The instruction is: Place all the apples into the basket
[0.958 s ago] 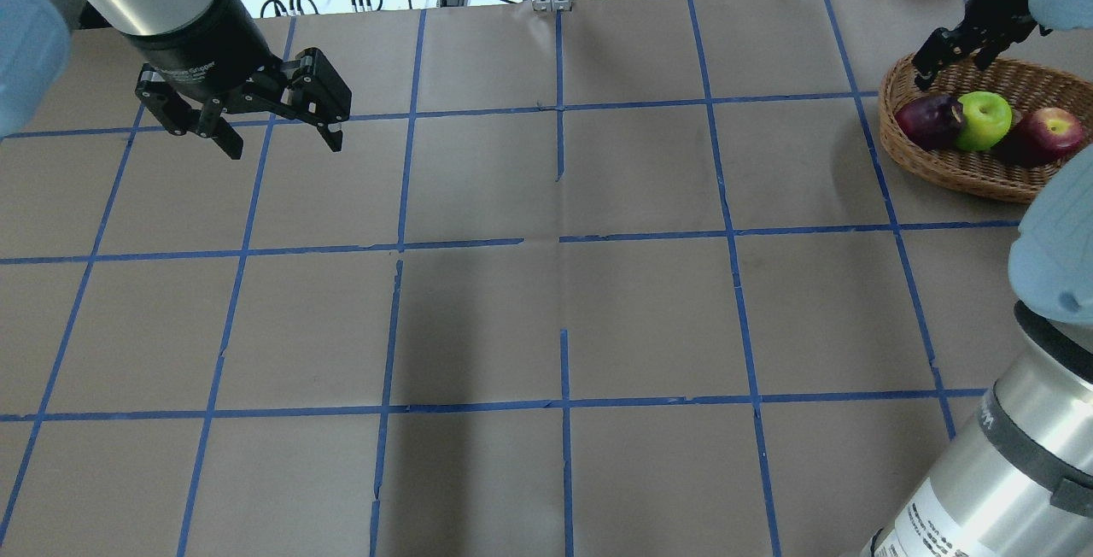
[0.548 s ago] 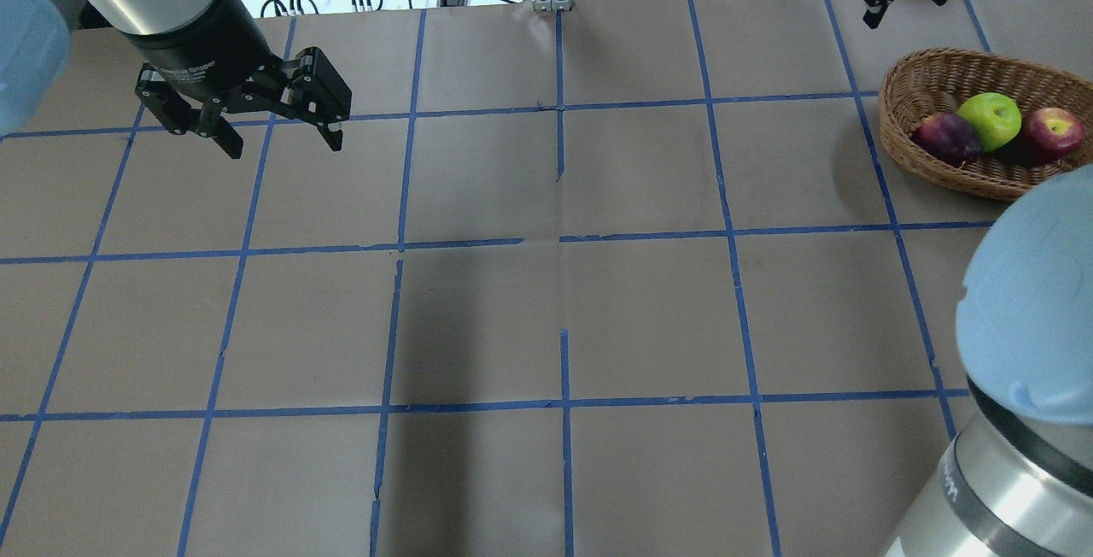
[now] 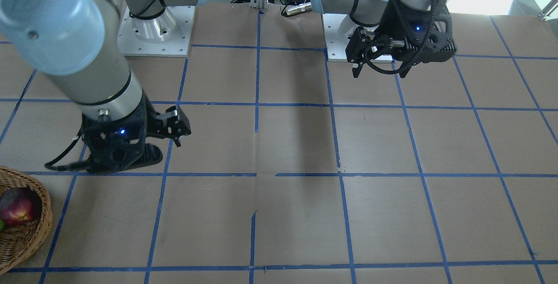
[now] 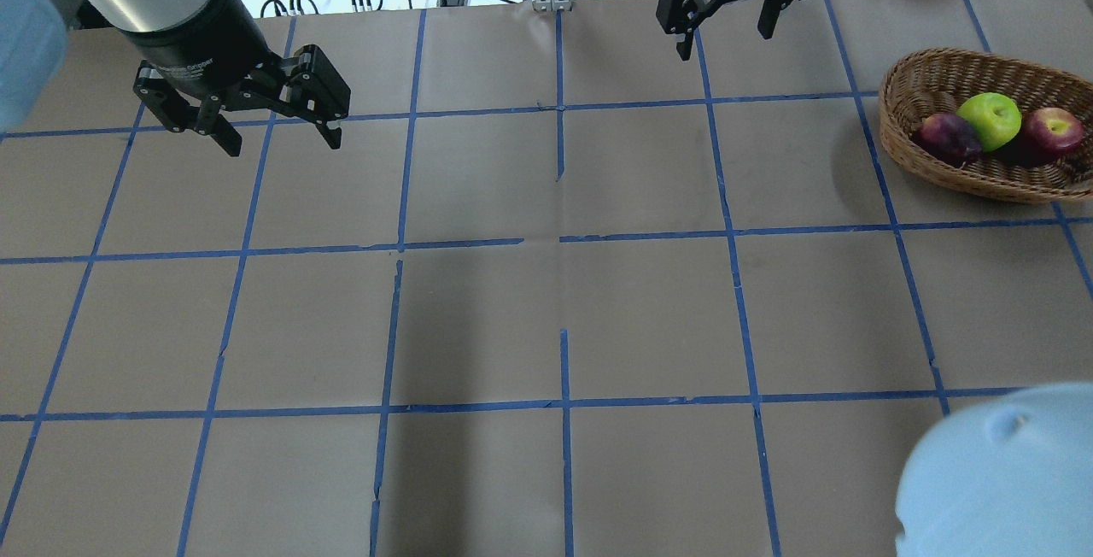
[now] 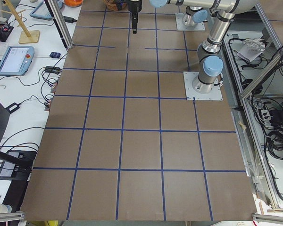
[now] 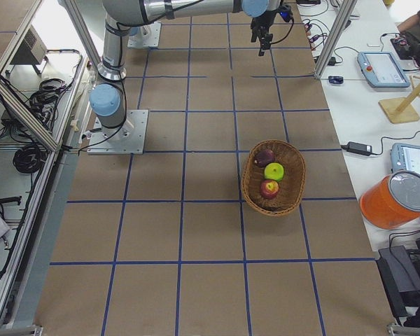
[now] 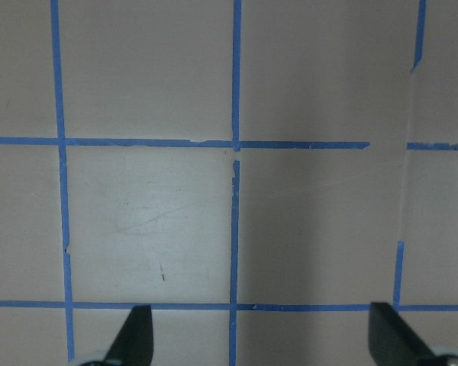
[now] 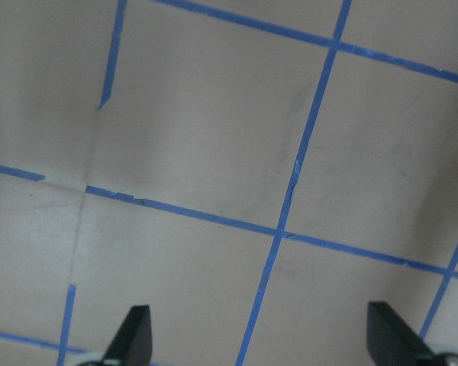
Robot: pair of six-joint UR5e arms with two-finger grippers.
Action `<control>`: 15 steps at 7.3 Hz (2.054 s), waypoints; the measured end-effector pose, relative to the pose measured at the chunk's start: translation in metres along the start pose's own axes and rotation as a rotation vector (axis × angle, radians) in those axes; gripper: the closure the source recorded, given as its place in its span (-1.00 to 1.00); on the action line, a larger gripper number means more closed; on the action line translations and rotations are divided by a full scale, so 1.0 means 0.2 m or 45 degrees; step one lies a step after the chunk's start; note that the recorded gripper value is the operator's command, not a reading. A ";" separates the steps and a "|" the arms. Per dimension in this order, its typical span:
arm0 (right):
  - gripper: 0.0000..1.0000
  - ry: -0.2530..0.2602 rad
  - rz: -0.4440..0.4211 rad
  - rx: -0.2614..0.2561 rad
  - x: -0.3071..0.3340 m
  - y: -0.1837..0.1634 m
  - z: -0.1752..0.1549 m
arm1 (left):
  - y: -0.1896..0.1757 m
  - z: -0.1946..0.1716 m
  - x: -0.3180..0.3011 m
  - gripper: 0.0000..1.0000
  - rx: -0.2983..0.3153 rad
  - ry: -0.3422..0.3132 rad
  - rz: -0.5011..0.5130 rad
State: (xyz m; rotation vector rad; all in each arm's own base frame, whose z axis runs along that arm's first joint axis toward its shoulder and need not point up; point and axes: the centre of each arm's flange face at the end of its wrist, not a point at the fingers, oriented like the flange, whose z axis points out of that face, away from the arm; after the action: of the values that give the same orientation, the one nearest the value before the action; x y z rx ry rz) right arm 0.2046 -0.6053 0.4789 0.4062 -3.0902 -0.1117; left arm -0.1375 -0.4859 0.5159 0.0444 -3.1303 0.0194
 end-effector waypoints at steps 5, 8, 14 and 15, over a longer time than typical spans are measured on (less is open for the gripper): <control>-1.00 0.047 0.107 0.190 0.28 0.48 0.00 | 0.00 0.00 0.00 -1.00 -0.001 0.000 0.000; -1.00 0.024 0.125 0.160 0.30 0.49 0.00 | 0.00 0.00 0.00 -1.00 0.000 0.000 0.000; -1.00 -0.039 0.123 0.109 0.28 0.49 0.05 | 0.00 -0.01 0.00 -1.00 0.004 0.002 0.001; -1.00 -0.038 0.122 0.110 0.28 0.49 0.06 | 0.00 -0.01 0.00 -1.00 0.004 0.002 0.000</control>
State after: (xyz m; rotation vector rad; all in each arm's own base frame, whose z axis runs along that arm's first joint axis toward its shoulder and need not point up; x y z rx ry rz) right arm 0.1255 -0.5248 0.4754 0.2605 -3.1458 0.0178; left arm -0.1383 -0.4857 0.5174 0.0438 -3.1290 0.0243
